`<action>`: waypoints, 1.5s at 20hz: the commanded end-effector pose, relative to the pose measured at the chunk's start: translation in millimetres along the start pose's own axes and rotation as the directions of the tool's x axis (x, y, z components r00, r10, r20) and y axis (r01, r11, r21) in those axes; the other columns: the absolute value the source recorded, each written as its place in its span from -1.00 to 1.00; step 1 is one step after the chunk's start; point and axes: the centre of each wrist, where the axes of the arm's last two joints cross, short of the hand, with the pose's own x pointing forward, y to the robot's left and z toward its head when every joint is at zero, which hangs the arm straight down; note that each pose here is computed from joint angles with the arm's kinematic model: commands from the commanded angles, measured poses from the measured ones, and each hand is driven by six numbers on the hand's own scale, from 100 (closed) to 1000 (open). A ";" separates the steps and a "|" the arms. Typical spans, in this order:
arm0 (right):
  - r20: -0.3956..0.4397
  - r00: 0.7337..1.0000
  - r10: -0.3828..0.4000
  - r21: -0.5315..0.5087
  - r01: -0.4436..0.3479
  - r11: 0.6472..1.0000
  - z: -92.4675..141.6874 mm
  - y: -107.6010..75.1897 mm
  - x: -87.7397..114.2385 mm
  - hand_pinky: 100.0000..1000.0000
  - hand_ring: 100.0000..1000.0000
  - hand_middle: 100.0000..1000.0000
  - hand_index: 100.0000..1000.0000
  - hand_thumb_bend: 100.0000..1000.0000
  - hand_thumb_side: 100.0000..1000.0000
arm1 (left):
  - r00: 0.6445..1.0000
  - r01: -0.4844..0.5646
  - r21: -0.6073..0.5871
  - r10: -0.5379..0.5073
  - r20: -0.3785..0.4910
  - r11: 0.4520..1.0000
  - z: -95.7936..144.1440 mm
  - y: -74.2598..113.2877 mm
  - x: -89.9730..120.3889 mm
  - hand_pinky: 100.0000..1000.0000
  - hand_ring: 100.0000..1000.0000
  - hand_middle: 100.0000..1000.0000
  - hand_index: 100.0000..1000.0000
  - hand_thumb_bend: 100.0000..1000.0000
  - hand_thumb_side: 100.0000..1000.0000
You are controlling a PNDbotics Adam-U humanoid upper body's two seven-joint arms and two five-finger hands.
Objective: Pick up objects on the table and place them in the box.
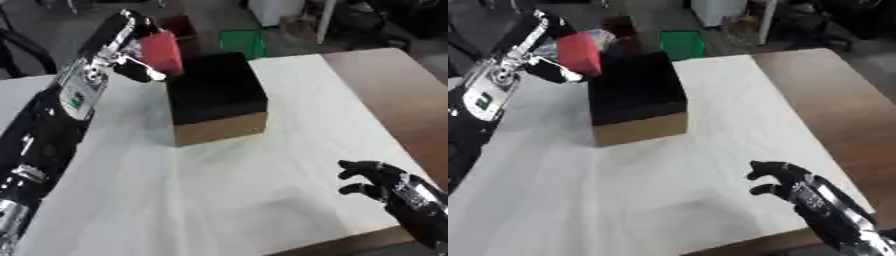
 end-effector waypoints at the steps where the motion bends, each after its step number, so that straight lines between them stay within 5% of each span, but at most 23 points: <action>1: 0.022 1.000 0.014 0.019 -0.015 1.000 -4.9 -2.6 6.9 0.46 1.00 0.35 0.60 -1.00 0.60 | 0.999 0.008 0.049 -0.010 0.039 0.999 -9.6 2.8 7.6 0.26 0.11 -0.14 0.25 0.29 -1.00; 12: 0.026 1.000 0.013 0.023 -0.014 1.000 -7.4 -2.9 8.1 0.46 1.00 0.35 0.60 -1.00 0.60 | 0.985 0.134 -0.186 -0.111 0.130 0.973 -5.0 -29.6 12.1 0.55 0.62 0.64 0.75 0.54 -0.46; 14: 0.027 1.000 0.014 0.021 -0.014 1.000 -7.2 -3.2 8.2 0.46 1.00 0.35 0.60 -1.00 0.60 | 0.986 0.113 -0.175 -0.089 0.144 0.978 -6.3 -24.6 14.8 0.54 0.61 0.62 0.72 0.40 -0.31; 15: 0.027 1.000 0.014 0.018 -0.014 1.000 -7.0 -3.4 8.2 0.46 1.00 0.35 0.60 -1.00 0.60 | 0.986 0.098 -0.154 -0.074 0.153 0.983 -7.3 -20.8 16.9 0.52 0.59 0.59 0.70 0.48 -0.54; 22: 0.021 1.000 0.014 -0.007 -0.014 1.000 -3.0 -4.9 6.5 0.46 1.00 0.35 0.60 -1.00 0.59 | 0.965 0.018 0.038 -0.028 0.262 0.999 -2.0 10.8 26.3 0.42 0.43 0.34 0.53 0.39 -0.78; 30: 0.015 1.000 0.014 -0.039 -0.013 0.999 2.4 -6.1 4.4 0.46 1.00 0.35 0.60 -1.00 0.59 | 0.948 -0.060 0.147 0.010 0.318 0.987 45.6 25.5 8.1 0.40 0.42 0.30 0.49 0.31 -0.83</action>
